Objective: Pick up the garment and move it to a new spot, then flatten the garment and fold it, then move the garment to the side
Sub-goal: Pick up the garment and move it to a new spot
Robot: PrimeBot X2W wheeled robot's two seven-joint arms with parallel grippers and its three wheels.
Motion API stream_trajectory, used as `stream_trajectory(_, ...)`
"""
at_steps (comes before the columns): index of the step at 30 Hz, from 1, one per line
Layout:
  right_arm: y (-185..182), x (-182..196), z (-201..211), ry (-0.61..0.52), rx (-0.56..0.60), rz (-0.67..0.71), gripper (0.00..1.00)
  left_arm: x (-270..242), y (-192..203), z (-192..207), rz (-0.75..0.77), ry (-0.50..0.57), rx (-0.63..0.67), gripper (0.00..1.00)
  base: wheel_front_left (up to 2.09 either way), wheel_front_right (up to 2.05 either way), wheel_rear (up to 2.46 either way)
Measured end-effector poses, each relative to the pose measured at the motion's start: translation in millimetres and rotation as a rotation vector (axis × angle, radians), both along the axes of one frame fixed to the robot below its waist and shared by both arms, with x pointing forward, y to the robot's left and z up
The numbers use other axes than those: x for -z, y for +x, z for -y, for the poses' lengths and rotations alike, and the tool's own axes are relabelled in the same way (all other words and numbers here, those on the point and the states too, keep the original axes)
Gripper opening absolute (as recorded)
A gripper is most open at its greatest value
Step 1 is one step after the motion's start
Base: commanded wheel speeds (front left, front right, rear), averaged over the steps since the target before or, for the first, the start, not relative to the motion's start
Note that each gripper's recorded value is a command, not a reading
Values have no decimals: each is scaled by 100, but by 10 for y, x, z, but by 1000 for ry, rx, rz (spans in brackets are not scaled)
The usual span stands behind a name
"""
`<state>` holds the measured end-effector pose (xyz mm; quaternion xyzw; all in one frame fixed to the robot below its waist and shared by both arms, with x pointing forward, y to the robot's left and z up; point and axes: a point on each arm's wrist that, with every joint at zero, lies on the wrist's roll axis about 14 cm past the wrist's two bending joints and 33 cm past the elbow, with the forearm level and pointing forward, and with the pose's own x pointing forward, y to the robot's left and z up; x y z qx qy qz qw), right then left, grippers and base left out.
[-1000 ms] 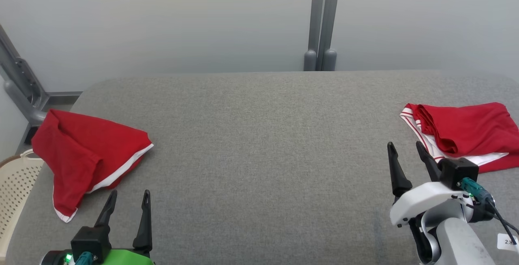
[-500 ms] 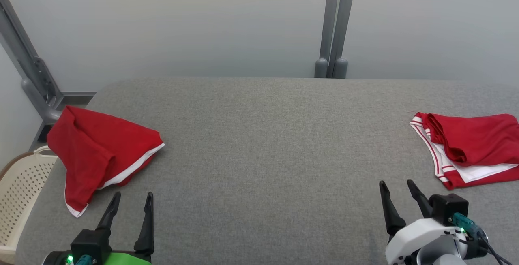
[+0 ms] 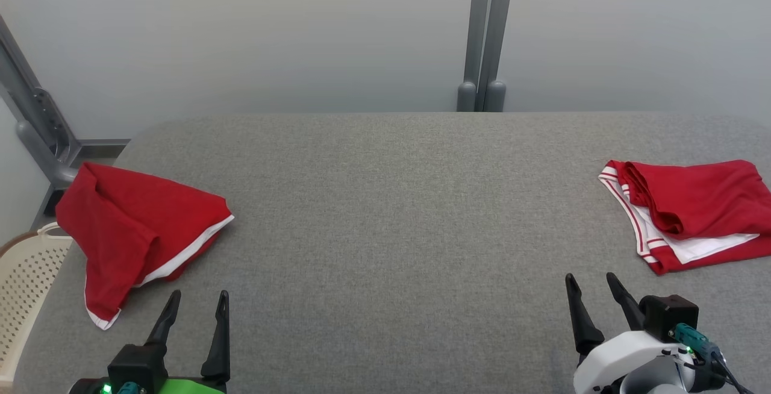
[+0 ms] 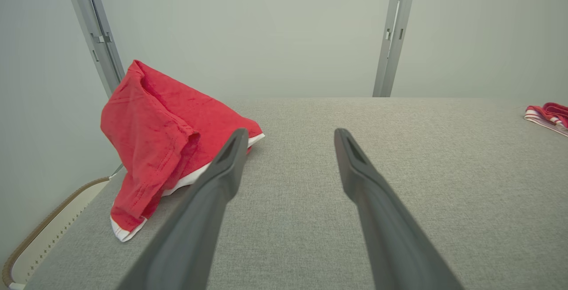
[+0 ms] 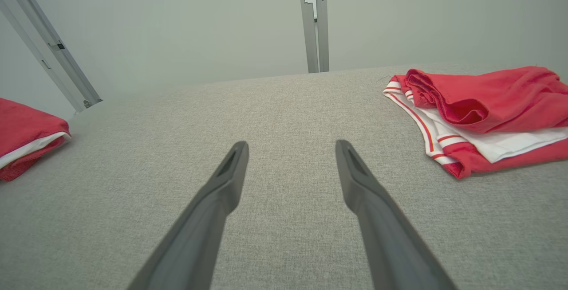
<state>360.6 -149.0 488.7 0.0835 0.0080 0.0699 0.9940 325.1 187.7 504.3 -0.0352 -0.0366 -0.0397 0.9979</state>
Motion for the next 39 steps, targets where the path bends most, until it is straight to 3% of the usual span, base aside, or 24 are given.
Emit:
stream_trajectory(20,49,75,-249,48,-65,-25,100,25,-59,-135,-4,12,-40,100,0,0,0)
stream_trajectory(39,188,64,-1173,53,-327,-35,100,110,-598,-849,-20,19,-273,100,0,0,0)
